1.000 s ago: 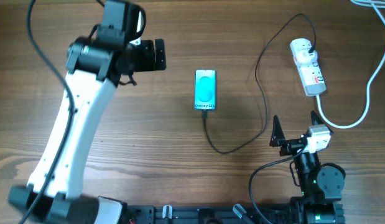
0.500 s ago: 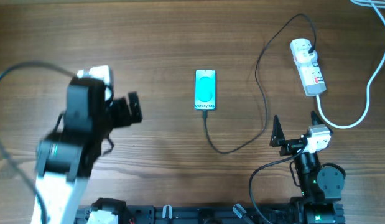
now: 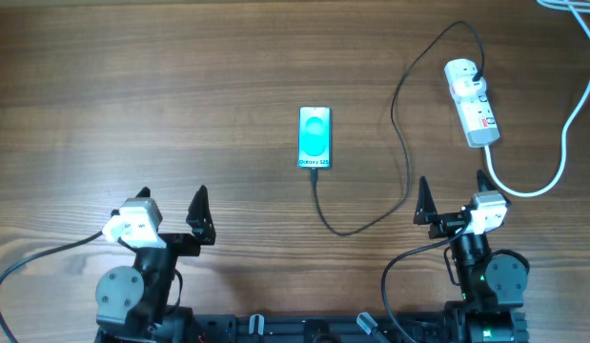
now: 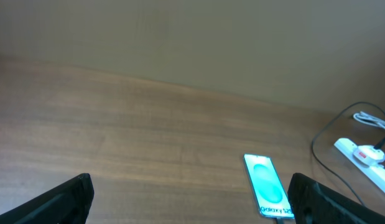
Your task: Plug charger to phone and switch on socket
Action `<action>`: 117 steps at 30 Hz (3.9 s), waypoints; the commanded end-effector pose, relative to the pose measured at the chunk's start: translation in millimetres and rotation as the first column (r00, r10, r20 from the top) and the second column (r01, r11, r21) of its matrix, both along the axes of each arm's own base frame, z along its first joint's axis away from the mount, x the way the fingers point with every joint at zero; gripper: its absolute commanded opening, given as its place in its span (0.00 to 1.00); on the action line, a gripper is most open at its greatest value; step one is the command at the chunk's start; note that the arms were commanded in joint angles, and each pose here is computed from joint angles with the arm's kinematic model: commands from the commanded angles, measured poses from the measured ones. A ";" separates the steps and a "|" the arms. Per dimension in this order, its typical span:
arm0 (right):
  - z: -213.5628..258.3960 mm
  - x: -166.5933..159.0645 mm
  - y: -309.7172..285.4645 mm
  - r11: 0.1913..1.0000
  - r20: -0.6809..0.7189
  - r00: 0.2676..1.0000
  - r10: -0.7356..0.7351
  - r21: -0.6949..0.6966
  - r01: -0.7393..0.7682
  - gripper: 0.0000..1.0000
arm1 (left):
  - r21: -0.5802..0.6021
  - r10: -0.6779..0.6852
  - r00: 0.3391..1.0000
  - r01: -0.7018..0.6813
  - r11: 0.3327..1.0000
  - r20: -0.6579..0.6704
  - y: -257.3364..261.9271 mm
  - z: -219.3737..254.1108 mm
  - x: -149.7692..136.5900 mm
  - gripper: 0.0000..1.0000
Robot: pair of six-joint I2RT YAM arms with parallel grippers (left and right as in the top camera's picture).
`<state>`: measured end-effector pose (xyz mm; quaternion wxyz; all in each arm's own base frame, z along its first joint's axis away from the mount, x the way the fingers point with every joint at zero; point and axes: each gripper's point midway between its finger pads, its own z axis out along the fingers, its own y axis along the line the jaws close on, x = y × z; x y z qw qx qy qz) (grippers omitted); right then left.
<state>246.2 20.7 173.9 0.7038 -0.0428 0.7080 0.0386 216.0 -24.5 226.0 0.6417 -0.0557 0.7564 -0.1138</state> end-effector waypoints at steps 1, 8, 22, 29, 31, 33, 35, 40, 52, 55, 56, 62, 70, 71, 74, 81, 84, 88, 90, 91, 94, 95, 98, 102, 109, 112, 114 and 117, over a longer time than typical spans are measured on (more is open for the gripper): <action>1.3 -0.1 -1.2 1.000 0.009 1.000 -0.009 -0.017 0.009 1.00 | 0.088 -0.054 0.998 0.052 0.995 0.018 -5.0 -8.9 4.1 1.00; 1.3 -0.1 -1.2 1.000 0.009 1.000 -0.009 -0.017 0.009 1.00 | 0.152 -0.123 0.985 0.105 0.983 0.120 -11.3 -15.1 12.8 1.00; 1.3 -0.1 -1.2 1.000 0.009 1.000 -0.009 -0.016 0.009 1.00 | 0.083 -0.040 0.973 0.021 0.996 0.228 5.9 -28.8 27.4 1.00; 1.3 -0.1 -1.2 1.000 0.009 1.000 -0.009 -0.017 0.009 1.00 | 0.065 0.016 0.996 -0.022 0.998 0.086 15.2 -68.7 29.6 1.00; 1.3 -0.1 -1.2 1.000 0.009 1.000 -0.009 -0.017 0.009 1.00 | 0.075 0.016 0.996 -0.023 0.997 0.093 15.5 -67.3 29.7 1.00; 1.3 -0.1 -1.2 1.000 0.009 1.000 -0.009 -0.017 0.009 1.00 | 0.076 0.020 0.996 -0.027 0.997 0.092 16.3 -67.5 29.7 1.00; 1.3 -0.1 -1.2 1.000 0.009 1.000 -0.009 -0.017 0.009 1.00 | 0.087 0.018 0.996 -0.027 0.996 0.092 16.4 -67.7 29.7 1.00; 1.3 -0.1 -1.2 1.000 0.009 1.000 -0.009 -0.017 0.009 1.00 | 0.138 0.023 0.995 -0.036 0.990 0.094 18.6 -68.3 29.8 1.00; 1.3 -0.1 -1.2 1.000 0.009 1.000 -0.009 -0.017 0.009 1.00 | 0.190 0.098 0.991 -0.114 0.975 0.091 33.0 -70.0 29.9 1.00; 1.3 -0.1 -1.2 1.000 0.009 1.000 -0.009 -0.017 0.009 1.00 | 0.218 0.092 0.991 -0.110 0.970 0.093 32.8 -70.0 29.9 1.00; 1.3 -0.1 -1.2 1.000 0.009 1.000 -0.009 -0.017 0.009 1.00 | 0.218 0.092 0.991 -0.110 0.970 0.093 32.8 -70.0 29.9 1.00; 1.3 -0.1 -1.2 1.000 0.009 1.000 -0.009 -0.016 0.009 1.00 | 0.217 0.090 0.992 -0.108 0.970 0.093 32.4 -70.0 29.9 1.00; 1.3 -0.1 -1.2 1.000 0.009 1.000 -0.009 -0.017 0.009 1.00 | 0.216 0.089 0.992 -0.107 0.970 0.094 32.2 -69.8 30.0 1.00; 1.3 -0.1 -1.2 1.000 0.009 1.000 -0.009 -0.017 0.009 1.00 | 0.216 0.089 0.992 -0.107 0.970 0.094 32.2 -69.8 30.0 1.00; 1.3 -0.1 -1.2 1.000 0.009 1.000 -0.009 -0.017 0.009 1.00 | 0.216 0.089 0.992 -0.107 0.970 0.094 32.2 -69.8 30.0 1.00; 1.3 -0.1 -1.2 1.000 0.009 1.000 -0.009 -0.017 0.009 1.00 | 0.216 0.089 0.992 -0.107 0.970 0.094 32.2 -69.7 30.0 1.00; 1.3 -0.1 -1.2 1.000 0.009 1.000 -0.009 -0.016 0.009 1.00 | 0.216 0.089 0.992 -0.107 0.970 0.094 32.2 -69.7 30.0 1.00; 1.6 -0.2 -1.2 1.000 0.011 1.000 -0.009 -0.017 0.009 1.00 | 0.216 0.089 0.992 -0.107 0.970 0.094 32.2 -69.7 30.0 1.00; 1.5 -0.1 -2.0 1.000 0.010 1.000 -0.014 -0.018 0.014 1.00 | 0.216 0.089 0.992 -0.107 0.970 0.094 32.2 -69.7 30.0 1.00; 1.5 0.0 -3.5 1.000 0.010 1.000 -0.022 -0.018 0.023 1.00 | 0.216 0.089 0.992 -0.107 0.970 0.094 32.2 -69.7 30.0 1.00; 1.3 0.1 -3.8 1.000 0.009 1.000 -0.024 -0.018 0.024 1.00 | 0.216 0.089 0.992 -0.107 0.970 0.094 32.2 -69.7 30.0 1.00; 1.4 0.1 -3.8 1.000 0.010 1.000 -0.024 -0.018 0.024 1.00 | 0.216 0.089 0.992 -0.107 0.970 0.094 32.2 -69.7 30.0 1.00; 1.3 0.1 -3.7 1.000 0.009 1.000 -0.024 -0.017 0.024 1.00 | 0.216 0.089 0.992 -0.107 0.970 0.094 32.2 -69.7 30.0 1.00; 1.3 0.1 -3.7 1.000 0.009 1.000 -0.024 -0.018 0.024 1.00 | 0.216 0.089 0.992 -0.107 0.970 0.094 32.2 -69.7 30.0 1.00; 1.1 0.1 -3.7 1.000 0.009 1.000 -0.024 -0.018 0.024 1.00 | 0.216 0.089 0.992 -0.107 0.970 0.094 32.2 -69.7 30.0 1.00; 1.1 0.1 -3.7 1.000 0.009 1.000 -0.024 -0.017 0.024 1.00 | 0.216 0.089 0.992 -0.107 0.970 0.094 32.2 -69.7 30.0 1.00; 1.1 0.1 -3.7 1.000 0.009 1.000 -0.024 -0.018 0.024 1.00 | 0.216 0.089 0.992 -0.107 0.970 0.094 32.2 -69.7 30.0 1.00; 1.1 0.1 -3.7 1.000 0.009 1.000 -0.024 -0.017 0.024 1.00 | 0.216 0.089 0.992 -0.107 0.970 0.094 32.2 -69.7 30.0 1.00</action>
